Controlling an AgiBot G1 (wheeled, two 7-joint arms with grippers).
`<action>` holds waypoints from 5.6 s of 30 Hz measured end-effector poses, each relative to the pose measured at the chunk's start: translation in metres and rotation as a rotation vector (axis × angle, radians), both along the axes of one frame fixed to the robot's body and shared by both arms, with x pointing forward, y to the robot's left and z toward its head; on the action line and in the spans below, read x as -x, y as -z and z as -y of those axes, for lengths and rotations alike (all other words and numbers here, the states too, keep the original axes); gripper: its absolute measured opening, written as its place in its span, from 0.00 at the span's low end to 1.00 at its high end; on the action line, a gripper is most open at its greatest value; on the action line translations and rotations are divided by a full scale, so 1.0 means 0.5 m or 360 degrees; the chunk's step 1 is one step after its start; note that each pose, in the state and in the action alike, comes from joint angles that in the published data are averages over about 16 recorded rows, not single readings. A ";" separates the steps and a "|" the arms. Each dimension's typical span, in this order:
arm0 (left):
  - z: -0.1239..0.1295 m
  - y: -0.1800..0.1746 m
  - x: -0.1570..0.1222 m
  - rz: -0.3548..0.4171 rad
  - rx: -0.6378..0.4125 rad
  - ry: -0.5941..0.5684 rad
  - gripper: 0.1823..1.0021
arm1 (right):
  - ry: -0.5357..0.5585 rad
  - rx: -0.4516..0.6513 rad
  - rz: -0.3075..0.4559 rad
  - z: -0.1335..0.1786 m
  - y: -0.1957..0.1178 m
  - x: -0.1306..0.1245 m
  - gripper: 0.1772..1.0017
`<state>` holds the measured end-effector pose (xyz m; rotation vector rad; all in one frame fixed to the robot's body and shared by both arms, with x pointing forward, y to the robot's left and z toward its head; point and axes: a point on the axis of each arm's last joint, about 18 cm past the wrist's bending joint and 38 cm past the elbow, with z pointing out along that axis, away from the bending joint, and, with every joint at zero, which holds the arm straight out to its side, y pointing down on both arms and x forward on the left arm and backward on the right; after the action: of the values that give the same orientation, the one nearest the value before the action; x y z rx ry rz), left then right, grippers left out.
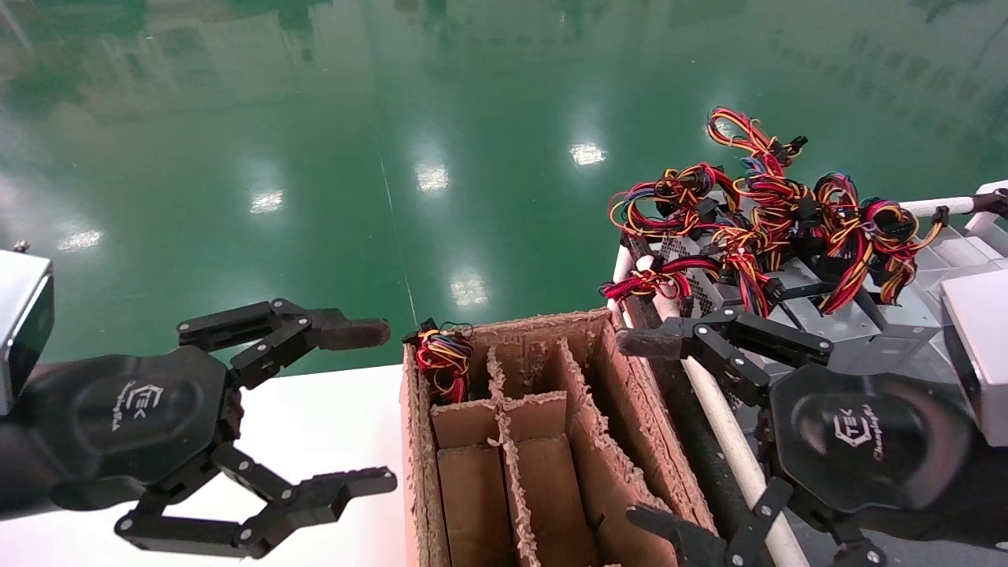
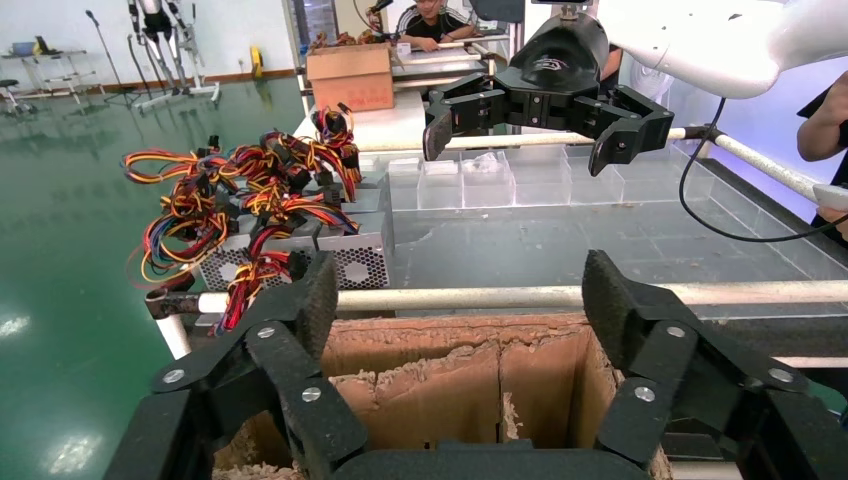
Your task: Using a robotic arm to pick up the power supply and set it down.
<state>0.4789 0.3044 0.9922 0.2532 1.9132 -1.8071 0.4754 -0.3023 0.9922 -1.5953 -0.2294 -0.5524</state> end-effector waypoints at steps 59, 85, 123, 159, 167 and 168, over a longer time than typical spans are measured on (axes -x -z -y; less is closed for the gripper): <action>0.000 0.000 0.000 0.0000 0.0000 0.0000 0.04 | 0.0408 0.0501 -0.0066 -0.330 0.026 -0.429 0.99; 0.000 0.000 0.000 0.0000 0.0000 0.0000 0.58 | 0.0436 0.0530 -0.0012 -0.342 0.053 -0.452 0.63; 0.000 0.000 0.000 0.0000 0.0000 0.0000 1.00 | 0.0386 0.0338 -0.0058 -0.301 0.008 -0.432 0.02; 0.000 0.000 0.000 0.0000 0.0000 0.0000 1.00 | 0.0501 -0.0300 0.0276 0.185 -0.333 -0.116 0.02; 0.000 0.000 0.000 0.0000 0.0000 0.0000 1.00 | 0.0597 -0.0302 0.0228 0.283 -0.275 -0.033 0.02; 0.000 0.000 0.000 0.0000 0.0000 0.0000 1.00 | 0.0609 -0.0301 0.0216 0.293 -0.265 -0.024 0.02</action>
<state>0.4789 0.3044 0.9922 0.2532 1.9132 -1.8071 0.4873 -0.4489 1.1248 -1.4236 0.0306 -0.9519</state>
